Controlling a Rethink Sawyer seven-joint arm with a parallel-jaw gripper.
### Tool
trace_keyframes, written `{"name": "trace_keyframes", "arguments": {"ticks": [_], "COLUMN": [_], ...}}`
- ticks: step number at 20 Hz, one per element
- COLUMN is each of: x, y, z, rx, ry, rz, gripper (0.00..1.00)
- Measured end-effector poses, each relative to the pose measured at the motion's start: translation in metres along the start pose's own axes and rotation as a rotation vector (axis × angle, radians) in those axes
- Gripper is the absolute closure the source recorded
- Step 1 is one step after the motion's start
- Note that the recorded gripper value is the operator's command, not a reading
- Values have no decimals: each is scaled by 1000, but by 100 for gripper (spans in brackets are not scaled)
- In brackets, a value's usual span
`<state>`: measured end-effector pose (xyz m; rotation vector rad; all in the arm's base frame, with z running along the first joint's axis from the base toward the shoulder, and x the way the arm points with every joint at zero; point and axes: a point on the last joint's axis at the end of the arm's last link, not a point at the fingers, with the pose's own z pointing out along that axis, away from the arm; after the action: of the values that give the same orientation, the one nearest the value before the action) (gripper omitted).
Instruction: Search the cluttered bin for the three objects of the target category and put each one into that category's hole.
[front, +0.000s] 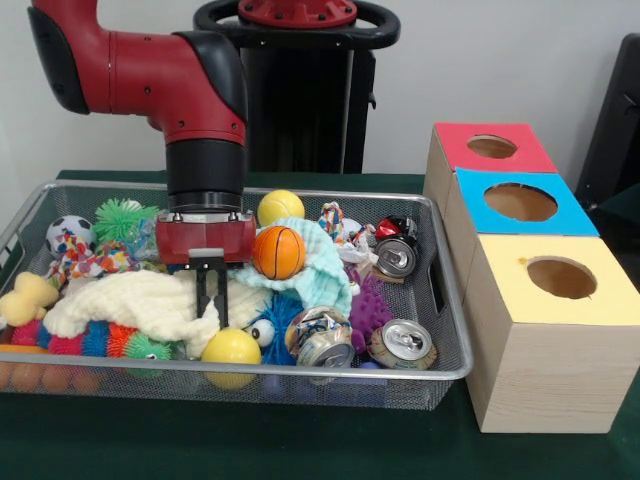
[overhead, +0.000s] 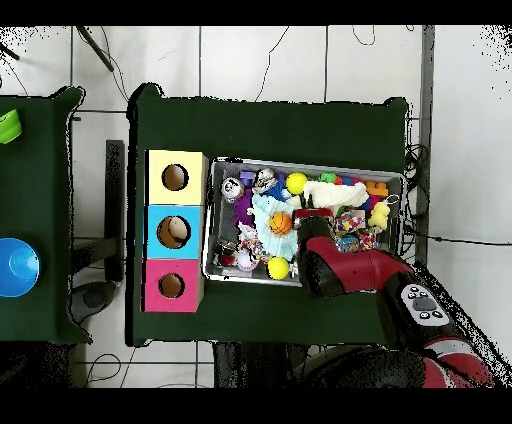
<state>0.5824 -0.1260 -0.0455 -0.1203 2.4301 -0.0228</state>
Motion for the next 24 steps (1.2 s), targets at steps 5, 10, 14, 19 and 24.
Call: {"name": "trace_keyframes", "arguments": {"ticks": [5,10,14,19,24], "x": [1,-5,-24,-58,-83], "y": [-1,0,1,-3,3], "z": [-1,-4,-17,-51,-81], "rx": [4,3,-5,-8,12], "ry": [3,-3,1,91,161], "rz": [-6,-10,24,146,150], "gripper": [100,100,100,100,100]}}
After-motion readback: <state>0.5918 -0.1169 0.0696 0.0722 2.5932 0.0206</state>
